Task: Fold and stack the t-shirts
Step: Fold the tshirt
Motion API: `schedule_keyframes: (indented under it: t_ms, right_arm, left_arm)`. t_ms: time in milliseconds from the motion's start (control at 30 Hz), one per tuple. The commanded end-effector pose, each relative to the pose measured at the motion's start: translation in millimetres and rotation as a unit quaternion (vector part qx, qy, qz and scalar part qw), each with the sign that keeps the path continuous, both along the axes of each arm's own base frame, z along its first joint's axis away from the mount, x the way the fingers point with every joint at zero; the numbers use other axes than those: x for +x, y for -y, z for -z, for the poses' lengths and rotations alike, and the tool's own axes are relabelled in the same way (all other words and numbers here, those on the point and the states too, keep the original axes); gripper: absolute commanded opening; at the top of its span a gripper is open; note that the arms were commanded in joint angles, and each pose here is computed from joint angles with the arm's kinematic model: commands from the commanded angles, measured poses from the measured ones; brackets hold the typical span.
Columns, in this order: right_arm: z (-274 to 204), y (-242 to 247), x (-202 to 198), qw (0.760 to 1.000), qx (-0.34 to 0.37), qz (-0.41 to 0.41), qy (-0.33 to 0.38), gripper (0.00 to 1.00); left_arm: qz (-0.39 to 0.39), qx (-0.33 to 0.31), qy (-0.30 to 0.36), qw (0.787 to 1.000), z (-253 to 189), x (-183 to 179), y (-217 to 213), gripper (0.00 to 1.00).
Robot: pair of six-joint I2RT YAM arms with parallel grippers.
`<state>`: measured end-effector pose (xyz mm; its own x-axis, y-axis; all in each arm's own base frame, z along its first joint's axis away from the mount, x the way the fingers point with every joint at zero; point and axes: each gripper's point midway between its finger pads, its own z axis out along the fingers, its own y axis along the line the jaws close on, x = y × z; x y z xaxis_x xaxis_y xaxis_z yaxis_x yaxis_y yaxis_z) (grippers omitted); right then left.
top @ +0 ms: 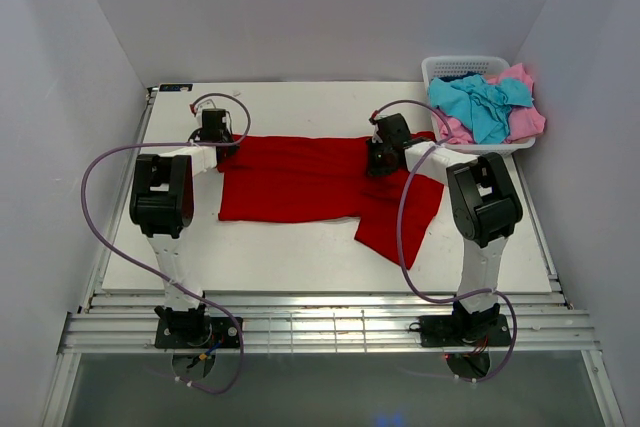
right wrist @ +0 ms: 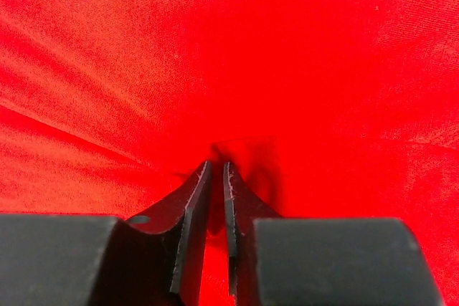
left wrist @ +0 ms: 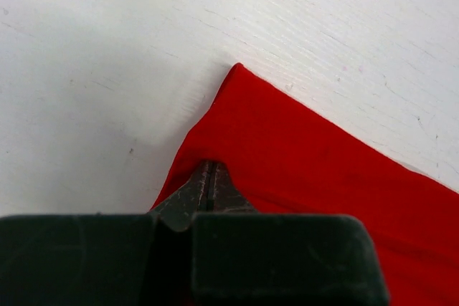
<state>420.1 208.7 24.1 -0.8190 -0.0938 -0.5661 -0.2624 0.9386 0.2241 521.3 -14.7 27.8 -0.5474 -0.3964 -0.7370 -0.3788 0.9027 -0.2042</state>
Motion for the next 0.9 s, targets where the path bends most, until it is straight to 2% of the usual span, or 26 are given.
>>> schedule_keyframes:
  t_ms: [0,100,167,300,333,400,433,467,500,533,567,600,633,667,733,767,867]
  right_arm:
    - [24.4,23.0,-23.2,0.997,-0.04,0.002,-0.064,0.19]
    - [11.0,9.9,-9.1,0.999,-0.019,-0.018,-0.045,0.2]
    - [-2.8,1.6,3.1,0.999,-0.007,-0.039,-0.018,0.25]
    - [-58.1,-4.3,32.1,0.997,-0.003,-0.053,0.064,0.33]
    - [-86.1,-2.9,34.6,0.994,0.0,-0.052,0.095,0.35]
    - [-110.1,4.0,34.5,0.99,-0.008,-0.046,0.133,0.42]
    - [-140.6,8.5,30.2,0.985,-0.003,-0.04,0.166,0.44]
    - [-149.6,12.4,25.8,0.984,-0.003,-0.036,0.177,0.5]
    - [-160.0,15.1,21.1,0.981,0.0,-0.034,0.191,0.52]
    - [-168.1,24.1,8.2,0.98,-0.003,-0.022,0.199,0.54]
    - [-168.5,29.3,1.3,0.98,-0.005,-0.012,0.197,0.56]
    - [-176.1,35.5,-10.8,0.981,-0.002,-0.001,0.194,0.56]
    - [-163.0,39.9,-23.4,0.985,-0.009,0.002,0.174,0.56]
    - [-158.0,43.5,-32.0,0.987,-0.013,0.007,0.163,0.56]
    - [-143.3,53.6,-57.7,0.99,-0.024,0.027,0.135,0.55]
    - [-138.1,56.0,-65.9,0.991,-0.026,0.032,0.126,0.55]
    - [-121.1,60.5,-98.6,0.994,-0.02,0.05,0.098,0.55]
  left_arm:
    - [0.004,-0.014,-0.021,1.0,12.3,-6.7,-5.0,0.0]
    - [0.012,-0.024,0.016,1.0,-11.5,3.4,0.8,0.0]
    - [0.02,-0.028,0.042,0.999,-30.6,11.2,5.1,0.0]
    - [0.054,-0.036,0.13,0.989,-99.4,29.9,21.1,0.0]
    - [0.065,-0.028,0.164,0.984,-131.2,31.1,25.1,0.03]
    - [0.079,-0.012,0.209,0.975,-169.3,31.3,36.9,0.09]
    - [0.083,-0.005,0.237,0.968,-197.7,25.0,39.4,0.17]
    - [0.09,0.002,0.257,0.962,-213.3,20.4,46.4,0.23]
    - [0.093,0.003,0.269,0.959,-223.8,13.9,49.0,0.33]
    - [0.095,0.002,0.294,0.951,-249.2,0.5,51.7,0.59]
    - [0.1,0.003,0.286,0.953,-241.8,-11.5,57.8,0.69]
    - [0.089,0.005,0.282,0.955,-240.0,-21.0,55.0,0.74]
    - [0.082,-0.001,0.274,0.958,-236.6,-32.2,56.2,0.77]
    - [0.077,-0.014,0.242,0.967,-218.8,-53.8,58.1,0.77]
    - [0.073,-0.017,0.192,0.979,-191.3,-74.5,60.9,0.74]
    - [0.071,-0.011,0.126,0.989,-156.3,-96.0,58.5,0.69]
    - [0.063,0.005,0.036,0.997,-108.7,-131.9,58.5,0.68]
